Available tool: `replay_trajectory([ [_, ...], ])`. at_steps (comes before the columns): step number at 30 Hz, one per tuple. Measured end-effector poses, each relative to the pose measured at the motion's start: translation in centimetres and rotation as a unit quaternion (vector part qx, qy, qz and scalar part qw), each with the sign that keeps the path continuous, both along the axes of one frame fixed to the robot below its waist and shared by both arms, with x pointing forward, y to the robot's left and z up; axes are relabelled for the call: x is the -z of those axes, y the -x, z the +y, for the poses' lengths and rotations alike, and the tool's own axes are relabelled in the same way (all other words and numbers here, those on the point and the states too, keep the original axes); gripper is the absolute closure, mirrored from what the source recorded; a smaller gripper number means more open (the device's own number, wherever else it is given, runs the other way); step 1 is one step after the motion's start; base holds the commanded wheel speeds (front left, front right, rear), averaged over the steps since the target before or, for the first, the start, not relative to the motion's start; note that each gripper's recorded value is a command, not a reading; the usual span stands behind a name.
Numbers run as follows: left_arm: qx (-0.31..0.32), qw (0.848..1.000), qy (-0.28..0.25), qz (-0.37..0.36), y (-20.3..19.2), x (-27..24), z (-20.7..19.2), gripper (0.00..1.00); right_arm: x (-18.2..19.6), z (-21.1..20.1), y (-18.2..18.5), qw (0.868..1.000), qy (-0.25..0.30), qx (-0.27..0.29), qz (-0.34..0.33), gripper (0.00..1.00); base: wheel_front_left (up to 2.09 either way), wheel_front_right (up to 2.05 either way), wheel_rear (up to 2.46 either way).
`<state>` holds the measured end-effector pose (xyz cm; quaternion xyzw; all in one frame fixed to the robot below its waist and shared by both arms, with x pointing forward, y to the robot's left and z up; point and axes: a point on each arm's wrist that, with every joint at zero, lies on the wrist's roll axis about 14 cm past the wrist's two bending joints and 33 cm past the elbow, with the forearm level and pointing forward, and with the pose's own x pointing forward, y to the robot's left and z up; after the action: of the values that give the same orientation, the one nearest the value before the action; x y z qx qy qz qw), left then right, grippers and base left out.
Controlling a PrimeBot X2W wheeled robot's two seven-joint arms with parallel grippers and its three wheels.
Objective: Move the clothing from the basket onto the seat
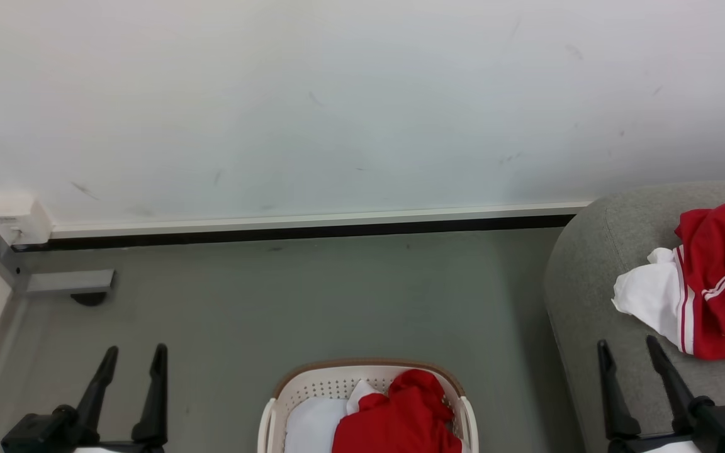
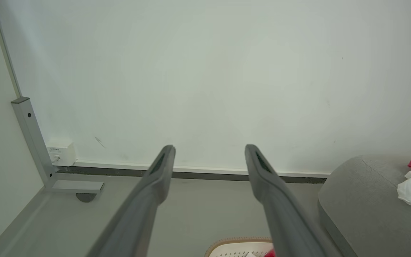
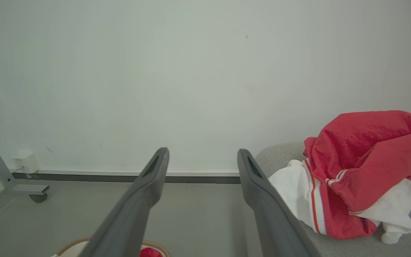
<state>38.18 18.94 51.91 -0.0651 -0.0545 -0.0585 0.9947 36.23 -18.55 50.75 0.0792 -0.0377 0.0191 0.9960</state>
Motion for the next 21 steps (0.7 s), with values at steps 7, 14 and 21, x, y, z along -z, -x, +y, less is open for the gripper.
replay_trajectory([
  [7, 0.003, 1.0, 0.002, 0.002, -0.5, 0.2, -0.3, 0.0, 0.0, 0.8, -0.5, 1.0, -0.011, -0.009, -0.003, 0.0, 0.0, 0.0, 0.0],
  [14, 0.015, 1.0, 0.001, 0.001, -0.9, 0.2, -1.0, 0.0, 0.2, 0.9, -0.7, 1.0, -0.014, -0.012, -0.001, 0.0, 0.0, 0.0, 0.0],
  [21, 0.022, 1.0, 0.001, 0.001, -1.1, 0.2, -1.4, 0.0, 0.3, 0.8, -0.6, 1.0, -0.014, -0.009, 0.0, 0.0, 0.0, 0.0, 0.0],
])
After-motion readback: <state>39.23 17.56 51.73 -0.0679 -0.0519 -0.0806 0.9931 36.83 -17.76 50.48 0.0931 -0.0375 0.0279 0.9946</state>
